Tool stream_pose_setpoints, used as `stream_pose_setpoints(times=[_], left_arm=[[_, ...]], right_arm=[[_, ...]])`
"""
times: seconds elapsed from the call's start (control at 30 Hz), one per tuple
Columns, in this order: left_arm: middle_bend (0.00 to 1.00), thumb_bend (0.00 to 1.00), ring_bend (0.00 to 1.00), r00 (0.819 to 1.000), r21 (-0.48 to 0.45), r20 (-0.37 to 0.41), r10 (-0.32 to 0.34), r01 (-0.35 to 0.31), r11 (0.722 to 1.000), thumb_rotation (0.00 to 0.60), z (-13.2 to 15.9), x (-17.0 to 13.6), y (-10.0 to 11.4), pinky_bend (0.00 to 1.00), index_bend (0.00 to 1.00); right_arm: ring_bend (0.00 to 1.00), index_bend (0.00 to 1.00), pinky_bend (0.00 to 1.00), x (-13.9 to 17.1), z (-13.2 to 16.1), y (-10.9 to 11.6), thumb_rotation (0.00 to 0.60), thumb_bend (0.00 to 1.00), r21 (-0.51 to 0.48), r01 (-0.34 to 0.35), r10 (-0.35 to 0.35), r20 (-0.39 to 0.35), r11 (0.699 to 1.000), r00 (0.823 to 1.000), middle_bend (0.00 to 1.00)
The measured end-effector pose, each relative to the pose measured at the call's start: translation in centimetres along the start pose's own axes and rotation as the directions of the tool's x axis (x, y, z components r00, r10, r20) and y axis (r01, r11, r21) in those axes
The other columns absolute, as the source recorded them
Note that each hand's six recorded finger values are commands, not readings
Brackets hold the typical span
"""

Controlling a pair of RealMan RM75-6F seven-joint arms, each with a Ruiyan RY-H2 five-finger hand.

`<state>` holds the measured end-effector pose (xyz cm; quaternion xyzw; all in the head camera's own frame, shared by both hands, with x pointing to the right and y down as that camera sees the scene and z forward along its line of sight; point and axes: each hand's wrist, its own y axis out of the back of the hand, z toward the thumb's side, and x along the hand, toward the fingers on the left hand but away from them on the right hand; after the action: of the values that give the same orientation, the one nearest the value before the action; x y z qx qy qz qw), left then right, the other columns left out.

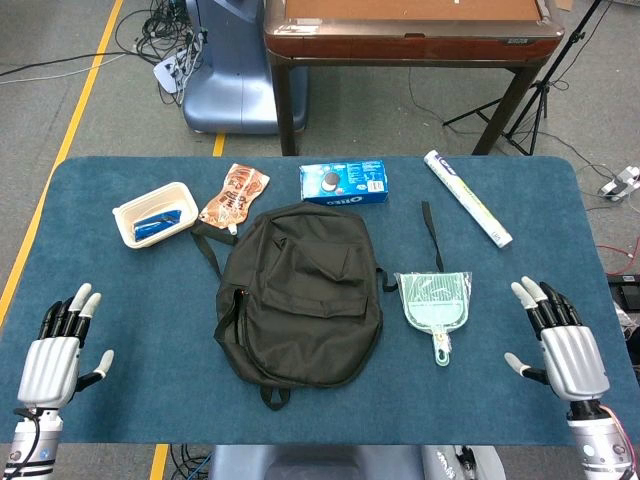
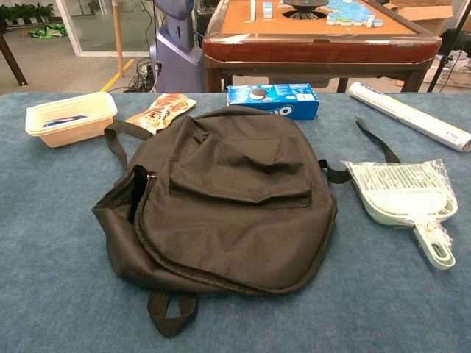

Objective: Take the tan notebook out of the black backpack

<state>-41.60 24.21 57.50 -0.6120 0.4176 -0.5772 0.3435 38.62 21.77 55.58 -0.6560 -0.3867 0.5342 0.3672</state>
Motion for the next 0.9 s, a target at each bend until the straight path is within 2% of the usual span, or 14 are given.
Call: stream_pose_setpoints(times=[0.2,0.4,0.5,0.73,0.9], left_arm=[[0.00,0.29,0.00,1.000,-0.001,0.005,0.000,0.000,1.000,0.600,0.1,0.0,0.0,0.02,0.04],[0.00,0.29,0.00,1.000,-0.005,0.007,0.002,-0.002,1.000,0.600,0.1,0.0,0.0,0.02,0.04],[0.00,0.29,0.00,1.000,-0.005,0.009,0.003,-0.003,1.000,0.600,0.1,-0.1,0.1,0.02,0.04],[0.00,0.29,0.00,1.000,-0.006,-0.008,0.002,-0.002,1.000,0.600,-0.5,-0.5,0.2,0.02,0.04],[0.00,0.29,0.00,1.000,-0.010,-0.017,0.003,-0.003,1.000,0.600,-0.8,-0.6,0.2,0.02,0.04]], right_arm=[[0.00,0.00,0.13,-0.2,1.0,-0.6,0.600,0.00,0.018,-0.024,0.025,-0.053,1.000,0.998,0.04],[0.00,0.00,0.13,-1.0,3.3,-1.7,0.600,0.00,0.054,-0.062,0.070,-0.158,0.997,0.985,0.04],[0.00,0.00,0.13,-1.8,4.9,-2.6,0.600,0.00,0.086,-0.086,0.103,-0.225,0.993,0.969,0.04],[0.00,0.00,0.13,-4.5,9.4,-6.0,0.600,0.00,0.166,-0.116,0.172,-0.379,0.979,0.909,0.01],[0.00,0.00,0.12,-6.8,11.5,-8.3,0.600,0.00,0.204,-0.117,0.197,-0.428,0.972,0.882,0.00]])
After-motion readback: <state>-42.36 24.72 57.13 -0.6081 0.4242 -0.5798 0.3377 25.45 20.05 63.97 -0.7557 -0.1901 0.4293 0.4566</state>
